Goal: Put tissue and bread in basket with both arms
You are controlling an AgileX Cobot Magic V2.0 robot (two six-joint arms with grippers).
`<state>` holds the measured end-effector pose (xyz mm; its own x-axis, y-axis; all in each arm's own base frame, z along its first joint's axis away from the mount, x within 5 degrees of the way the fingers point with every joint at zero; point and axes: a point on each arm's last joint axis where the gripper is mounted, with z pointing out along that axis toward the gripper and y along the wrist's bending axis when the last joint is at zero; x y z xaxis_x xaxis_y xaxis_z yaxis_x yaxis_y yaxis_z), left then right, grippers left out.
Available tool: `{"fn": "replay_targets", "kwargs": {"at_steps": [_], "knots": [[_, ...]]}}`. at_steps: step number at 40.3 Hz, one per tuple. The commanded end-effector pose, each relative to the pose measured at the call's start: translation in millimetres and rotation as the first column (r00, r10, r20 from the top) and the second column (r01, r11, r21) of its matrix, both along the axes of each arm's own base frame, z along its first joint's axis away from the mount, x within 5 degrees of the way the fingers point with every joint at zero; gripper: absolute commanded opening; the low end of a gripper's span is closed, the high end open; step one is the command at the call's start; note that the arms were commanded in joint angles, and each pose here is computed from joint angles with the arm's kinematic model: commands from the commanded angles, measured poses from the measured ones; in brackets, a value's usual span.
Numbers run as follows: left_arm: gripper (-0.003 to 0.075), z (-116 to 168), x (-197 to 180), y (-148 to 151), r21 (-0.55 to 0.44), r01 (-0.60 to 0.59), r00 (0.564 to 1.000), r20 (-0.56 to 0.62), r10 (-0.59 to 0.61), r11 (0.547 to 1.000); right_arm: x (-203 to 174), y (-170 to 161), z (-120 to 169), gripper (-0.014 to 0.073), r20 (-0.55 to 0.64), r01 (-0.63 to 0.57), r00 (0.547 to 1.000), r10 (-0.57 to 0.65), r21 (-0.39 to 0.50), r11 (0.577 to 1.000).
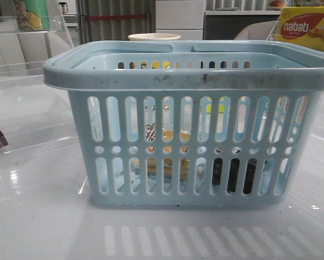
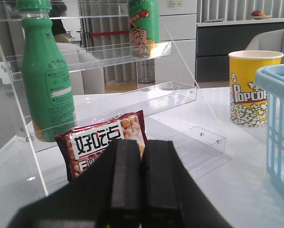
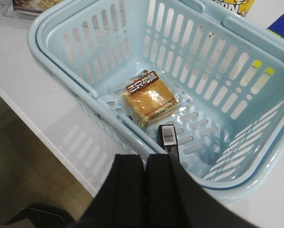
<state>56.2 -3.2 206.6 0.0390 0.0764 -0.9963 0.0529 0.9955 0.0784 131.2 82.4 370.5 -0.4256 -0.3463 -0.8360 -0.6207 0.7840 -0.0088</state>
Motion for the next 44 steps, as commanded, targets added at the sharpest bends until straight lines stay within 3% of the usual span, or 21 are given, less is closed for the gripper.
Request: {"fn": "replay_targets", "kwargs": {"at_steps": [1, 7, 12, 21, 28, 37, 44], "knots": [[0.0093, 7, -2, 0, -0.017, 0.007, 0.995, 0.101, -0.005, 1.000, 1, 0, 14, 0.0057, 0.087, 0.008, 0.996, -0.012, 0.048, 0.999], [0.0093, 7, -2, 0, -0.017, 0.007, 0.995, 0.100, -0.005, 1.000, -5, -13, 6, 0.0057, 0.142, 0.073, 0.986, -0.084, 0.078, 0.994], [0.0093, 7, -2, 0, -0.017, 0.007, 0.995, 0.100, -0.005, 1.000, -18, -35, -7, 0.0057, 0.276, 0.191, 0.933, -0.231, 0.164, 0.968], [0.0093, 7, -2, 0, -0.017, 0.007, 0.995, 0.100, -0.005, 1.000, -56, -71, -60, 0.0057, 0.467, 0.396, 0.730, -0.498, 0.304, 0.866], [0.0093, 7, -2, 0, -0.017, 0.007, 0.995, 0.100, -0.005, 1.000, -73, -81, -108, 0.0057, 0.521, 0.468, 0.623, -0.583, 0.349, 0.812], [0.0093, 7, -2, 0, -0.017, 0.007, 0.995, 0.100, -0.005, 1.000, -78, -83, -155, 0.0057, 0.541, 0.478, 0.588, -0.602, 0.368, 0.797], [0.0093, 7, -2, 0, -0.017, 0.007, 0.995, 0.098, -0.005, 1.000, -77, -83, -162, 0.0057, 0.525, 0.485, 0.601, -0.603, 0.360, 0.797]]}}
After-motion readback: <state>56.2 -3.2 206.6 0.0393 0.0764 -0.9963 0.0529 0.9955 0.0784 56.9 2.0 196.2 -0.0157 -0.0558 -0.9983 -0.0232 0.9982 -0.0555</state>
